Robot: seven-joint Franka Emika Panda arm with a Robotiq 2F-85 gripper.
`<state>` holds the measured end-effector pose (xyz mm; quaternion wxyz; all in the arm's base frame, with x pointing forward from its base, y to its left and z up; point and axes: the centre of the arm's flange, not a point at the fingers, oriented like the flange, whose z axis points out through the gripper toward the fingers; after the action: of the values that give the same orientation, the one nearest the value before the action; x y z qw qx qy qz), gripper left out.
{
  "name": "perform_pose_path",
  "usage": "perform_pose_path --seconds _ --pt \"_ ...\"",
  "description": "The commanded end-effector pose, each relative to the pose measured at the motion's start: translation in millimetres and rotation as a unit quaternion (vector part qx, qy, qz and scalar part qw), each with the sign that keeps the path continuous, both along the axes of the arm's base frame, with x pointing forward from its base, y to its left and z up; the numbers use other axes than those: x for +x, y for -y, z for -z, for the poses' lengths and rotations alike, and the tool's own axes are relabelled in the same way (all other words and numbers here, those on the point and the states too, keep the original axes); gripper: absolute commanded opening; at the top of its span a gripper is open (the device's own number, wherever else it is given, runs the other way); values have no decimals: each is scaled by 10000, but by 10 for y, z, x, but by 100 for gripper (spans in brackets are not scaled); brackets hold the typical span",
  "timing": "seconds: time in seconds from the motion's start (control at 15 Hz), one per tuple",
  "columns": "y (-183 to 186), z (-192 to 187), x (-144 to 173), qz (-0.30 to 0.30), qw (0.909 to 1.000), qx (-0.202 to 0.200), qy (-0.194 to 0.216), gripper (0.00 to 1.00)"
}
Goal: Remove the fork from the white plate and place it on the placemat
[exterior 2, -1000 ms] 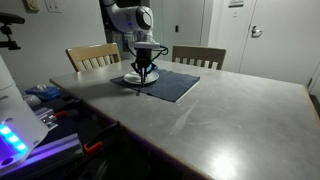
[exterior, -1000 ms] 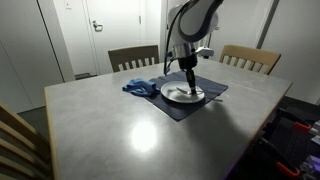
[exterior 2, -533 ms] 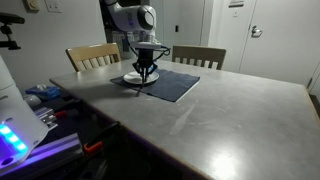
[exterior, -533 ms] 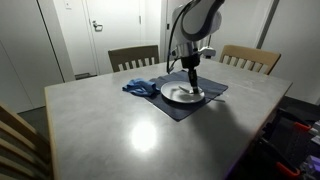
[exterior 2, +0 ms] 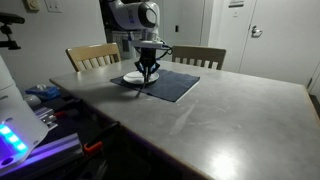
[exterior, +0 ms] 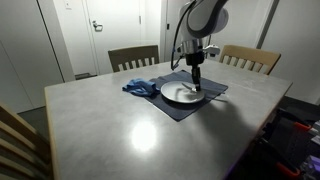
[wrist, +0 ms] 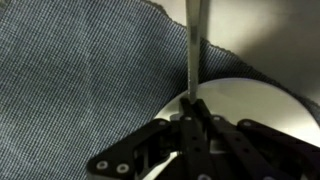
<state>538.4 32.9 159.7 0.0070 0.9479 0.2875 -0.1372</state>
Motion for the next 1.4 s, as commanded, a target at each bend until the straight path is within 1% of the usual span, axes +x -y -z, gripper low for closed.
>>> perform_pose_path --seconds 0.0,0.2,0.4,0.53,0.87,1.07,1.33 --pt "121 -130 -159 204 9995 44 224 2" --pt "203 -170 -189 544 9974 162 435 2" --pt "332 -182 -205 1045 9910 390 744 2" --pt "426 -208 -197 1211 9884 382 837 2" --pt "664 -339 -112 1488 9843 192 931 2" --pt "768 -390 14 1585 9822 175 995 2" --pt "894 -413 182 1701 9805 199 967 2"
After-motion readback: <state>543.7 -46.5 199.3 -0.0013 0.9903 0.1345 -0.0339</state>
